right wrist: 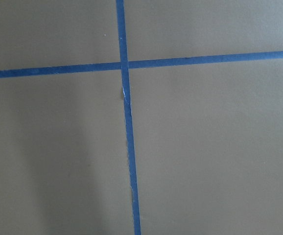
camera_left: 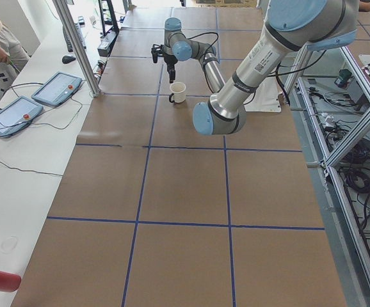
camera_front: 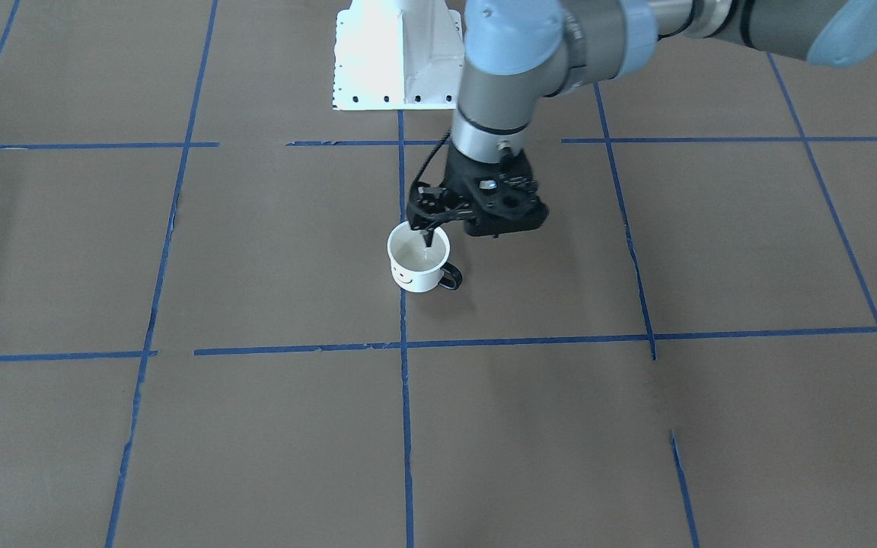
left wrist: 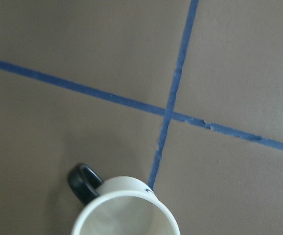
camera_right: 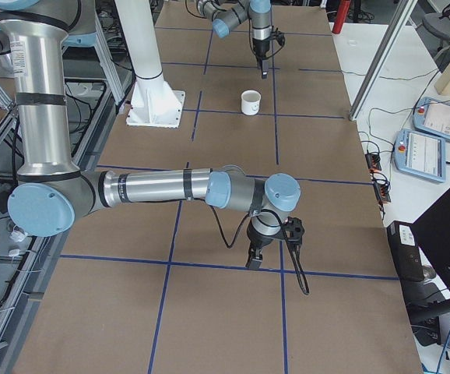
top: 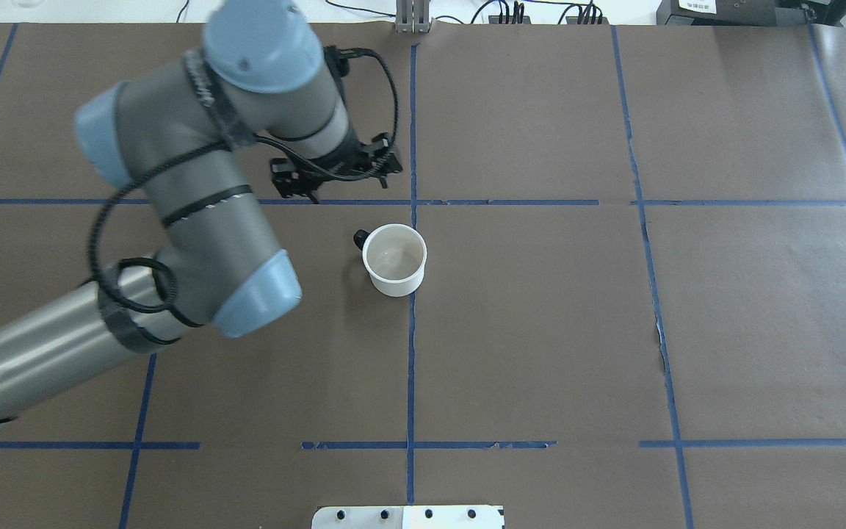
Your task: Flip mug
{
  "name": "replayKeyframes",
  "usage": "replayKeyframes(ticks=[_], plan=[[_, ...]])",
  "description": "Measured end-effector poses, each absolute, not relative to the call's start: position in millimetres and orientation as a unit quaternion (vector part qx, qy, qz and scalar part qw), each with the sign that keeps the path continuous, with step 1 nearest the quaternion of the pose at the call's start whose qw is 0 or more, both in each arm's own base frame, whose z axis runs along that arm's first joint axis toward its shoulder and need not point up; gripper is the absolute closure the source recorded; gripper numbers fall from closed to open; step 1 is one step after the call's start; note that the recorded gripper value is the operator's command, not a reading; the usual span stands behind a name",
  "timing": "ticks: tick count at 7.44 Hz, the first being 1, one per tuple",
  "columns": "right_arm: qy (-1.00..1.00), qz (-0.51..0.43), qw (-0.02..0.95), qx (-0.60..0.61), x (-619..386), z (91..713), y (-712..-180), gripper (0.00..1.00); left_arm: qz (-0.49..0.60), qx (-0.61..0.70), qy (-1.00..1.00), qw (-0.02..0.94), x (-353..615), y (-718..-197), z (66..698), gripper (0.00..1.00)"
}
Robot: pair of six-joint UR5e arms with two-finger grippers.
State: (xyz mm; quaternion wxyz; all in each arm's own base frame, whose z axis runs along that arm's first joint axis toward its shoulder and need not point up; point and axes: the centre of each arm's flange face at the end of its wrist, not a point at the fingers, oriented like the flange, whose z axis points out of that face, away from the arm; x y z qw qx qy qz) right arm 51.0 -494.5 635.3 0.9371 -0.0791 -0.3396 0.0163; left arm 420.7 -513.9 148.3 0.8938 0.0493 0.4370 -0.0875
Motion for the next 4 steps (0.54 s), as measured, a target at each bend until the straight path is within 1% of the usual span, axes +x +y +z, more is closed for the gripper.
replayKeyframes(ticks=[2, 4], plan=[[-0.34, 0.016, 0.937, -0.079, 51, 635, -495, 0.0, 0.006, 0.101, 0.39, 0.915, 301, -542, 251, 0.0], [-0.34, 0.016, 0.937, -0.079, 51, 635, -495, 0.0, 0.108, 0.114, 0.348, 0.924, 160, -563, 378, 0.0]])
